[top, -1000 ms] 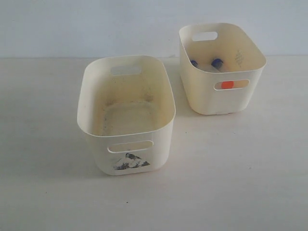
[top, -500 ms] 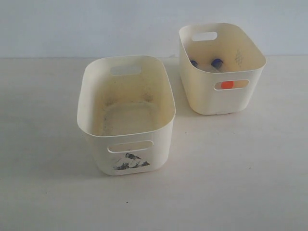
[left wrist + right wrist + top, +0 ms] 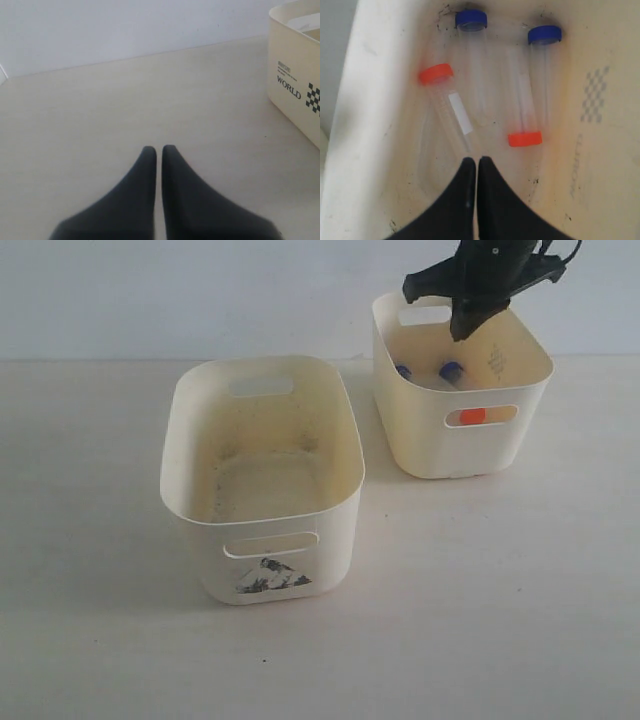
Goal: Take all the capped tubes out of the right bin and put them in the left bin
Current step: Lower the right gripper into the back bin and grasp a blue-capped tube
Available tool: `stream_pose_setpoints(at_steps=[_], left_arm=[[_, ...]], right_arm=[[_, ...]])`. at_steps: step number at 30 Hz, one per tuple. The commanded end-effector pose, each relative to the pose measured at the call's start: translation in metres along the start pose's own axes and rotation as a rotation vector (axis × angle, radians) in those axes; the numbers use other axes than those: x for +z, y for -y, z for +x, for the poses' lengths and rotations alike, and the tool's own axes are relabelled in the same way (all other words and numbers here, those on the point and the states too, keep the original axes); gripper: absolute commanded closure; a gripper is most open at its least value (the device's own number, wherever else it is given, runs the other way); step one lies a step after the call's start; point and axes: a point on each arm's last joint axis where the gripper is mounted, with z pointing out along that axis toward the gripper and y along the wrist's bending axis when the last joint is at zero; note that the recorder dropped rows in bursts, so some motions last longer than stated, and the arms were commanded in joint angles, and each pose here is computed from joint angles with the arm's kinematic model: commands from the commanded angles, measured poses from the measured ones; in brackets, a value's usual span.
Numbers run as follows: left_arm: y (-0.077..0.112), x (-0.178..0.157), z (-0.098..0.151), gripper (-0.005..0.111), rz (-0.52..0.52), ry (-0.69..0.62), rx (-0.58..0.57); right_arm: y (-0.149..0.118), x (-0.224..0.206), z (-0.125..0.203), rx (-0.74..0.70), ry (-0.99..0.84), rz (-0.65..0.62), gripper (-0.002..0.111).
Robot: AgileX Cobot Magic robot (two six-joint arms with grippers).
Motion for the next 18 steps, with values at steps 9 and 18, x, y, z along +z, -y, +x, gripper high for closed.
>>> stream_pose_setpoints(at_steps=[9,18], left_arm=[[0.0,0.0,-0.002,0.102,0.001,0.007,-0.009],[0.0,0.0,-0.002,0.102,0.001,0.007,-0.009]], right_arm=[[0.002,0.062,0.001,-0.079,-0.081,0.004,0.107],[0.003,0.073,-0.007,-0.083,0.021,0.011,0.06]])
